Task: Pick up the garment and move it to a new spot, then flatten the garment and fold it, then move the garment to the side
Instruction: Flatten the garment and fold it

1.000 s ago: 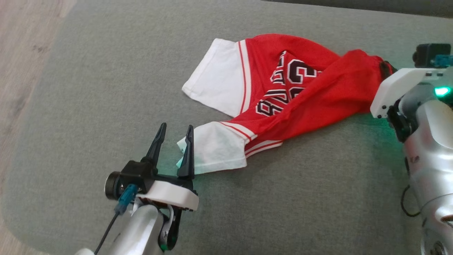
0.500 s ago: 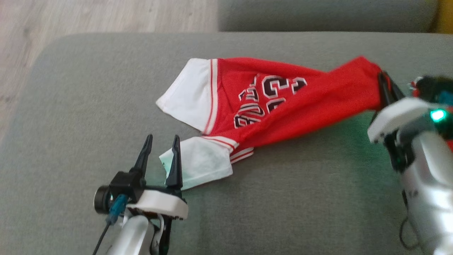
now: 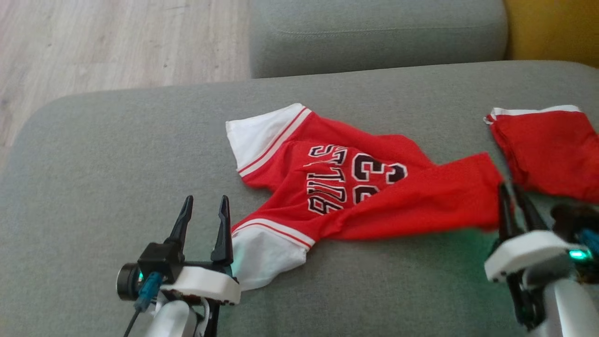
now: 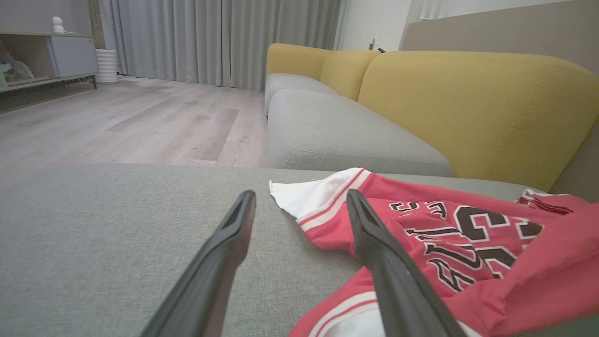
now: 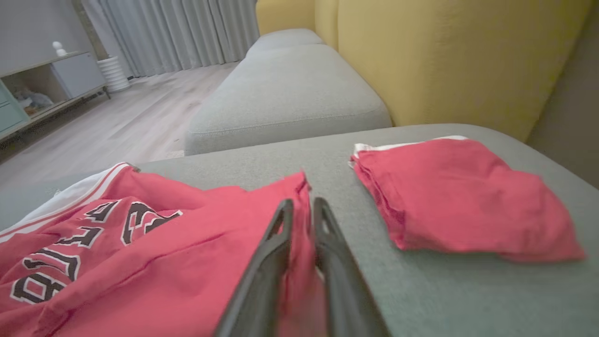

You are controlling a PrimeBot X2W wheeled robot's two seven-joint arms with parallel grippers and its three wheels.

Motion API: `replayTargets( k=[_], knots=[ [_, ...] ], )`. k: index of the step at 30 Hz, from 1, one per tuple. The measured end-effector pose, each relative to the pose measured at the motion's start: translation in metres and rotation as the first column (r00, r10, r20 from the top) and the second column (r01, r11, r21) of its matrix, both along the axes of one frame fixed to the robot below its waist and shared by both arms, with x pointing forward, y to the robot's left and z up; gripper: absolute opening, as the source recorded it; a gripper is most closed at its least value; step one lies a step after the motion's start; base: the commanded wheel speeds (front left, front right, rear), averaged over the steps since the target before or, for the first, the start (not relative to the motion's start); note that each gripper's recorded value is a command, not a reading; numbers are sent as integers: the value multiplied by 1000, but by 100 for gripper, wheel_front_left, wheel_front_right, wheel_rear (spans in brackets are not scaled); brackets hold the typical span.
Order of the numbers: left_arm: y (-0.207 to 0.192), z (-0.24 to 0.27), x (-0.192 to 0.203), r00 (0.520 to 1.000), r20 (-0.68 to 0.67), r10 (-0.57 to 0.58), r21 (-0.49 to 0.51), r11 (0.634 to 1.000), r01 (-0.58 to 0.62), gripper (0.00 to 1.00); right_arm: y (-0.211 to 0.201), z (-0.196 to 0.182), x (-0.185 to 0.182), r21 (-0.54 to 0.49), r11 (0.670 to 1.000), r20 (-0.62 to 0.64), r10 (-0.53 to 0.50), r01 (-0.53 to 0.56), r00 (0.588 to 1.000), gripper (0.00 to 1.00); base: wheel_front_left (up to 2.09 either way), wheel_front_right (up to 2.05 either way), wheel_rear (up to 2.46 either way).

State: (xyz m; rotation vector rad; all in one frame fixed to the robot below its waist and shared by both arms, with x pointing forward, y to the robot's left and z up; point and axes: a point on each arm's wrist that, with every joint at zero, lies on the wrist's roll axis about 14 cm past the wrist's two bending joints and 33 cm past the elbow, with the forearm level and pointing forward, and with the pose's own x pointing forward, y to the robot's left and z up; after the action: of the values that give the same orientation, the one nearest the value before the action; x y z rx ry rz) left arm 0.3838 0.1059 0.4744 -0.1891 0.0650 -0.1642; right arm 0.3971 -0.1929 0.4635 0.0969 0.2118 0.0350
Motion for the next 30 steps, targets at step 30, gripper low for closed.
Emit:
replayTargets(
  k=[30],
  knots=[
    [-64,46,121,924,-23,-383,295,880,372,100,42,14,3,139,987,207,48,-78,977,100,0,0,0]
  ],
)
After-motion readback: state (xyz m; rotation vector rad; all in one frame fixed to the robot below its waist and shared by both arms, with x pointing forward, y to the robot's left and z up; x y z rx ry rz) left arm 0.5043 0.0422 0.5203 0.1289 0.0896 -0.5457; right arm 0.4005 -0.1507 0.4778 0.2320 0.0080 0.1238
